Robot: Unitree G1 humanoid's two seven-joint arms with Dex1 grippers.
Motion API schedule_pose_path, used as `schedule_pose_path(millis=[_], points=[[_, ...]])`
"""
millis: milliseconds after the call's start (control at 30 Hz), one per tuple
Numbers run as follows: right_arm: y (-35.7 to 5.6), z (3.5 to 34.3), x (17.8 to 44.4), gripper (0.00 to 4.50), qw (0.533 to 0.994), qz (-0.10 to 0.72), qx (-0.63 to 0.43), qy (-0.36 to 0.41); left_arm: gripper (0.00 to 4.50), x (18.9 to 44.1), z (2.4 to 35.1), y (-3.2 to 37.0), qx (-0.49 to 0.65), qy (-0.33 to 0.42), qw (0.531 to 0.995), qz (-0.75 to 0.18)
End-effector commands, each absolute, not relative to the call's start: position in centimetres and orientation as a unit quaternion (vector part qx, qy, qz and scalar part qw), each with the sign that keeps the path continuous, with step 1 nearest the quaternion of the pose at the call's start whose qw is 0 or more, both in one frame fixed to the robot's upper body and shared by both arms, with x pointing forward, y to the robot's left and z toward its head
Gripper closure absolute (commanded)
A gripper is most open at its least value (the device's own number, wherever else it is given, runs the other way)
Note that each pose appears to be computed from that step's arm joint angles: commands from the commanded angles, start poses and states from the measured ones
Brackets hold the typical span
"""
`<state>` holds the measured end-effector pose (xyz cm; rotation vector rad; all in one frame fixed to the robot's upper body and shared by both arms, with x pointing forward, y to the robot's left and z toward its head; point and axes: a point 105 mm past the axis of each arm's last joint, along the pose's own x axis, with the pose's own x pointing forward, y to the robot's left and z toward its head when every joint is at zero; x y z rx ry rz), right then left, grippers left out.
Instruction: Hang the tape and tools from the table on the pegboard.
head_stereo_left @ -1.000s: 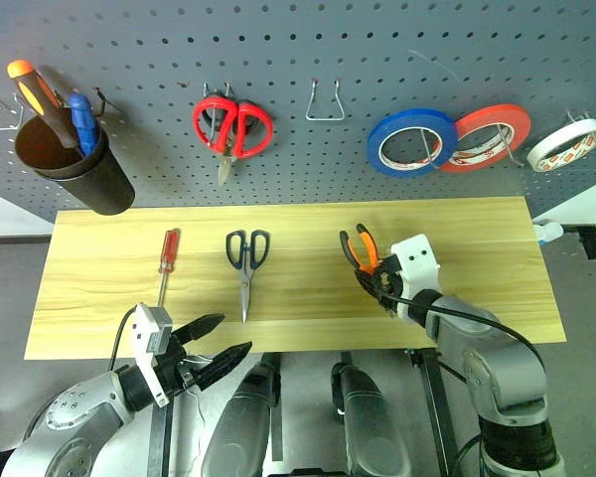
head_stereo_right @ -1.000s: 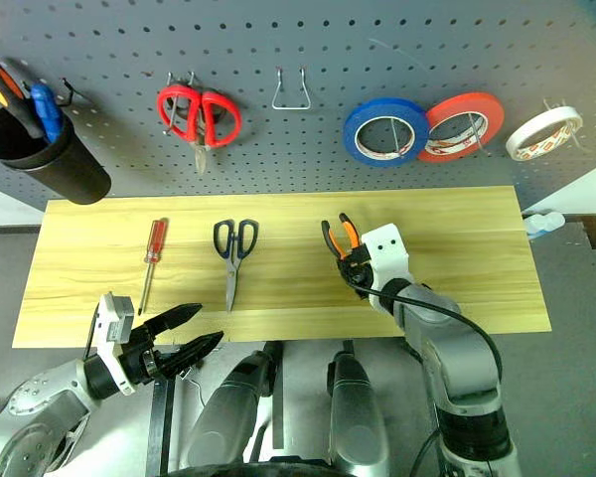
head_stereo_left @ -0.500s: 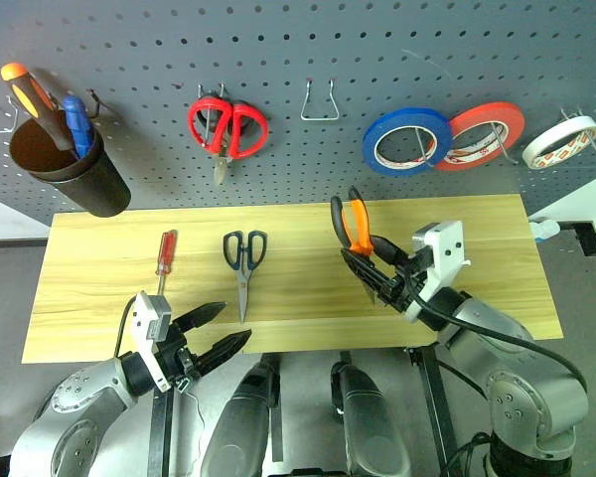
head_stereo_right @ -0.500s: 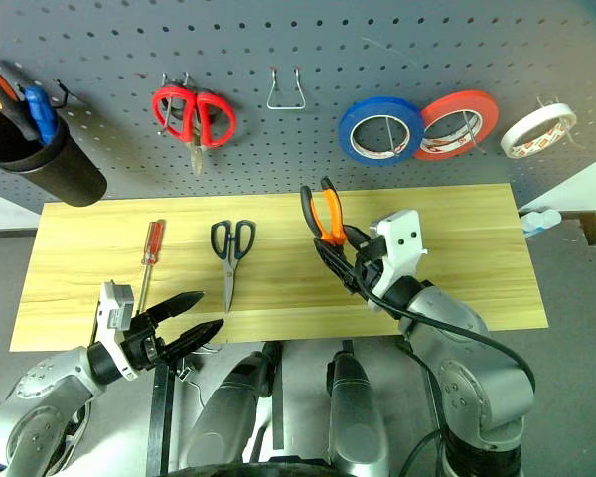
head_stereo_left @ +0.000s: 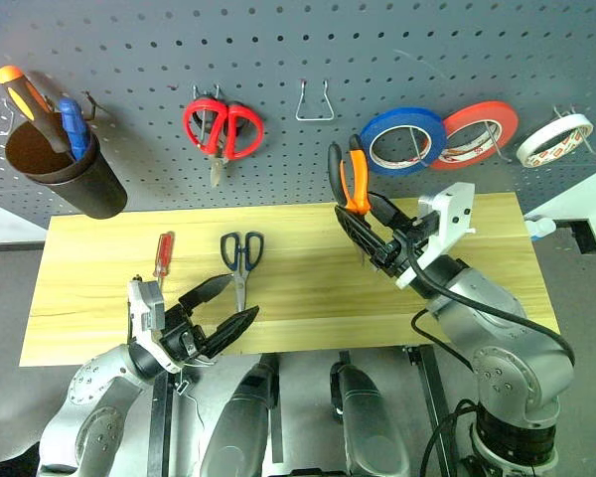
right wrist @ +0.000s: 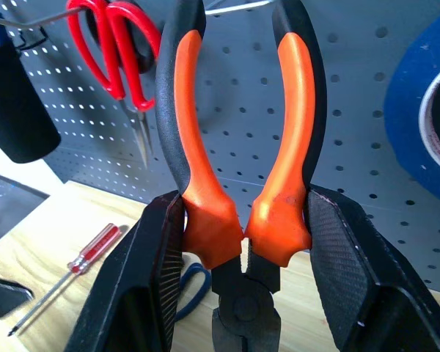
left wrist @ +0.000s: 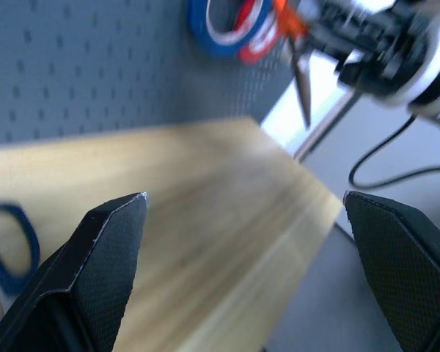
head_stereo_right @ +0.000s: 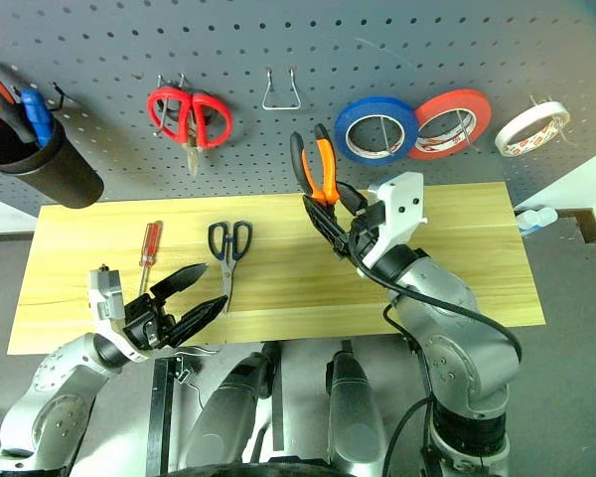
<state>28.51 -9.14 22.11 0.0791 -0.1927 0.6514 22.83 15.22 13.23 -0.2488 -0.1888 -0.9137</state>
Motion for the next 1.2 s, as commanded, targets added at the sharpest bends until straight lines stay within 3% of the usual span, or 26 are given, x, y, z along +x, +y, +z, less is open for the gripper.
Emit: schedule_pose_path(millis=[33, 267, 533, 733, 1200], points=[[-9.0, 23.8, 28.1, 2.4, 0.934, 0.329, 0.026, -0.137, 0.0, 22.2, 13.5, 15.4, -0.112, -0.126, 0.887, -0.43], [-8.7, 25.5, 27.8, 2.4, 0.925, 0.337, 0.023, -0.176, 0.0, 22.3, 13.5, 15.8, -0.118, -0.155, 0.886, -0.422], [-8.3, 29.8, 27.5, 2.4, 0.913, 0.317, 0.025, -0.256, 0.0, 23.0, 13.7, 16.9, -0.112, -0.177, 0.887, -0.412], [-8.1, 33.0, 29.7, 2.4, 0.911, 0.25, 0.009, -0.329, 0.0, 23.3, 13.7, 17.0, -0.114, -0.18, 0.886, -0.412], [-4.4, 34.4, 32.8, 2.4, 0.898, 0.186, 0.027, -0.399, 0.0, 23.1, 13.6, 16.4, -0.119, -0.171, 0.879, -0.428]])
